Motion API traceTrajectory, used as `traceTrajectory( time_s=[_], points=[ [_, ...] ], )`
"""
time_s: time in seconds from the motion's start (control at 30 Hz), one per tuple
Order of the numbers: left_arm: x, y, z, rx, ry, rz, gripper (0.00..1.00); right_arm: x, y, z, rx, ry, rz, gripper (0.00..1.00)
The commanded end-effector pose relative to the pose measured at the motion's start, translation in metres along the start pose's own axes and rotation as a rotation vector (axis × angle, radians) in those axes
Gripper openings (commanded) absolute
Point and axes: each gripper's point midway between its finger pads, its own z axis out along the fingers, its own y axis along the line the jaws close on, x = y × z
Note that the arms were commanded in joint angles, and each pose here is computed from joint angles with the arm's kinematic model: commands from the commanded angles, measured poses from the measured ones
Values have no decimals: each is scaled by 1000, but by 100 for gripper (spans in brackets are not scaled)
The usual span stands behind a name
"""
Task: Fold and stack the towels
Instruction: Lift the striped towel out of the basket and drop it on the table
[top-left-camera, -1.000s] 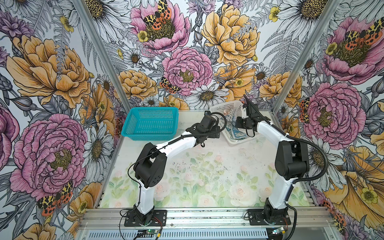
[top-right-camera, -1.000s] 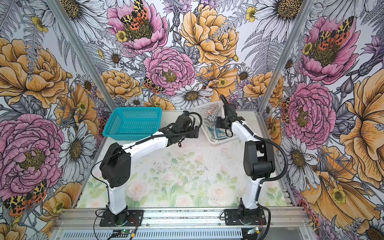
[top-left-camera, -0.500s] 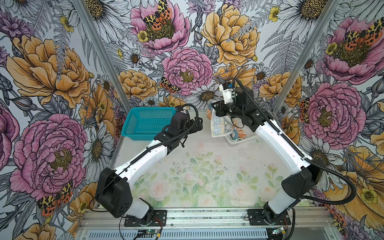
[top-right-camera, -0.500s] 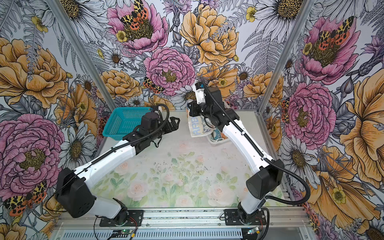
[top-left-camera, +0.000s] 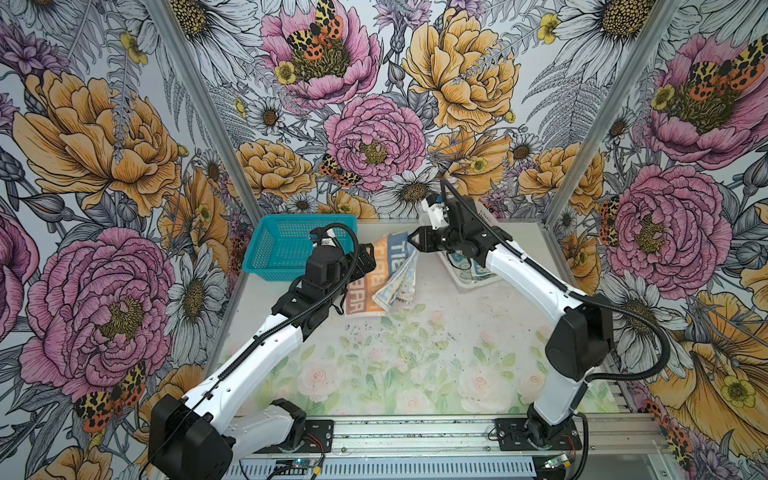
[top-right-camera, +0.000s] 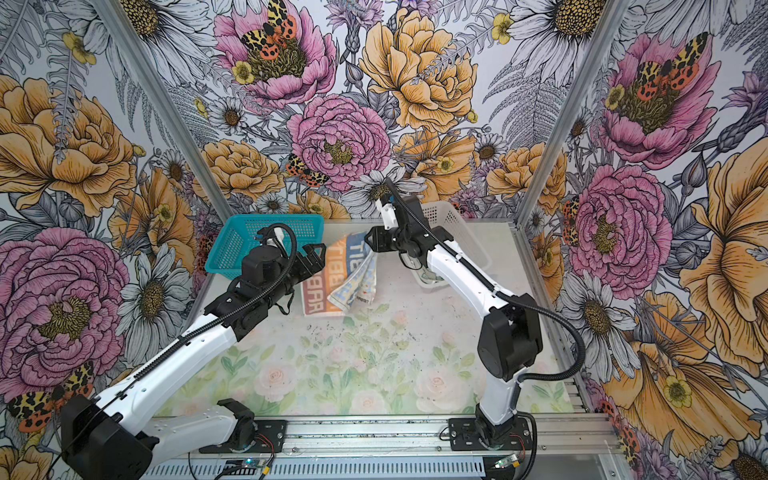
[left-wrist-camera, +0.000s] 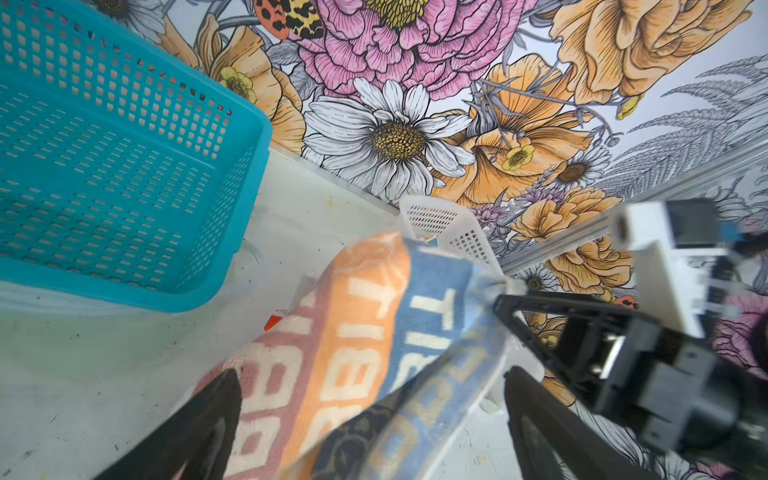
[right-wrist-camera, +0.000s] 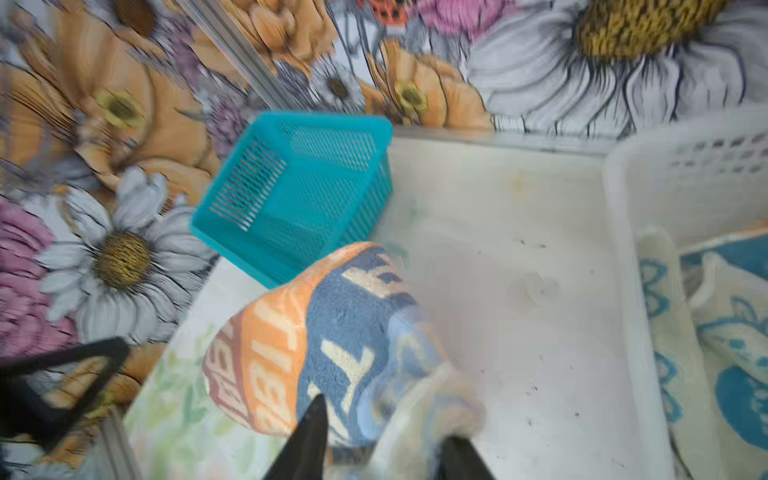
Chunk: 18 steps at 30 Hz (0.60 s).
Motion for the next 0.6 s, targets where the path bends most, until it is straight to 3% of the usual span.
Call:
traceTrajectory(
  time_s=[0.0, 0.1, 0.27, 0.47, 0.57],
  points=[
    [18, 6, 7, -13, 47, -13, 99, 17, -31, 12, 39, 34, 53, 62],
    [30, 12, 12, -28, 70, -10, 99, 32, -53, 26, 62, 71, 95, 75],
    [45, 18, 20, -47, 104, -8, 99, 43, -75, 47, 90, 100, 136, 87],
    [59, 23, 24, -63, 140, 10, 99, 40, -114, 52, 173, 90, 181, 99],
    [65, 25, 26, -72, 156, 23, 99, 38, -133, 40, 203, 75, 204, 99]
  ],
)
